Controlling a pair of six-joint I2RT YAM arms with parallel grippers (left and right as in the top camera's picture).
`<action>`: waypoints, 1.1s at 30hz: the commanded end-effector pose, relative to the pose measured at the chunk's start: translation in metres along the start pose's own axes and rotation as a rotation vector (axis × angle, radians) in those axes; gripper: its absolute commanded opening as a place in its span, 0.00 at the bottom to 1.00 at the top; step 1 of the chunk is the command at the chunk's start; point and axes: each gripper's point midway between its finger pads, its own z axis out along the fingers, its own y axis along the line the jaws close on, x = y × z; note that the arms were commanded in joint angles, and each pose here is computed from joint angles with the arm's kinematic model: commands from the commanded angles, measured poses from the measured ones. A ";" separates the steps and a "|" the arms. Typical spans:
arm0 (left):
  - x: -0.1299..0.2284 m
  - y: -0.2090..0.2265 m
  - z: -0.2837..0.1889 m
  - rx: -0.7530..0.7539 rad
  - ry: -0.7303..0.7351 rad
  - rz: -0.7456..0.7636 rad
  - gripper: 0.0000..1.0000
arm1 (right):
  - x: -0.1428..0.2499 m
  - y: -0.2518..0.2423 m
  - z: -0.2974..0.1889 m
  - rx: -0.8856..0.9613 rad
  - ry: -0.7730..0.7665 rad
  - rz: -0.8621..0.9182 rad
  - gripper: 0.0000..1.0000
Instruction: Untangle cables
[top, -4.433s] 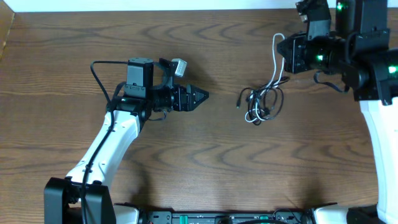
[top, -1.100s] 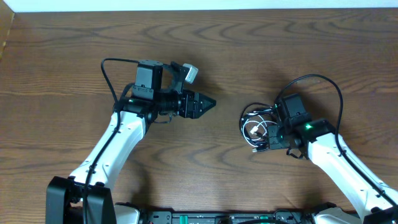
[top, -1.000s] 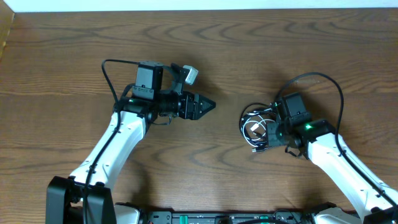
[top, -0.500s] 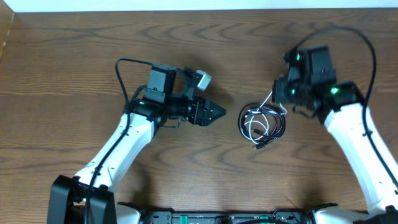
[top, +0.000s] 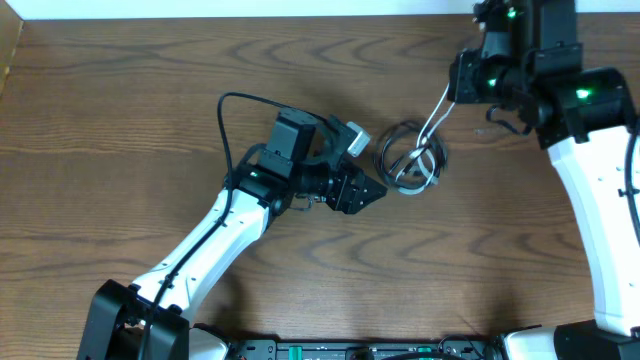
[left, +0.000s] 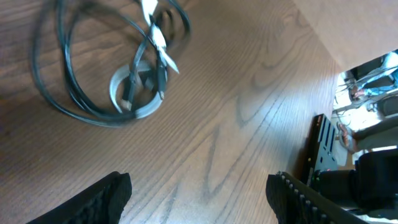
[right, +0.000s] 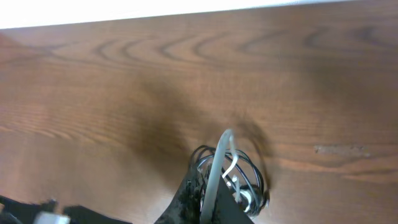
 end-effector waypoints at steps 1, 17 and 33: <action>0.003 0.004 0.006 -0.043 0.009 0.026 0.74 | -0.008 -0.001 -0.007 -0.002 -0.016 -0.008 0.01; 0.000 0.034 0.036 -0.155 -0.010 0.073 0.76 | 0.029 0.024 -0.013 -0.165 0.146 -0.048 0.01; -0.029 0.064 0.070 -0.165 -0.154 0.171 0.82 | 0.065 0.054 -0.080 -0.334 0.200 -0.118 0.01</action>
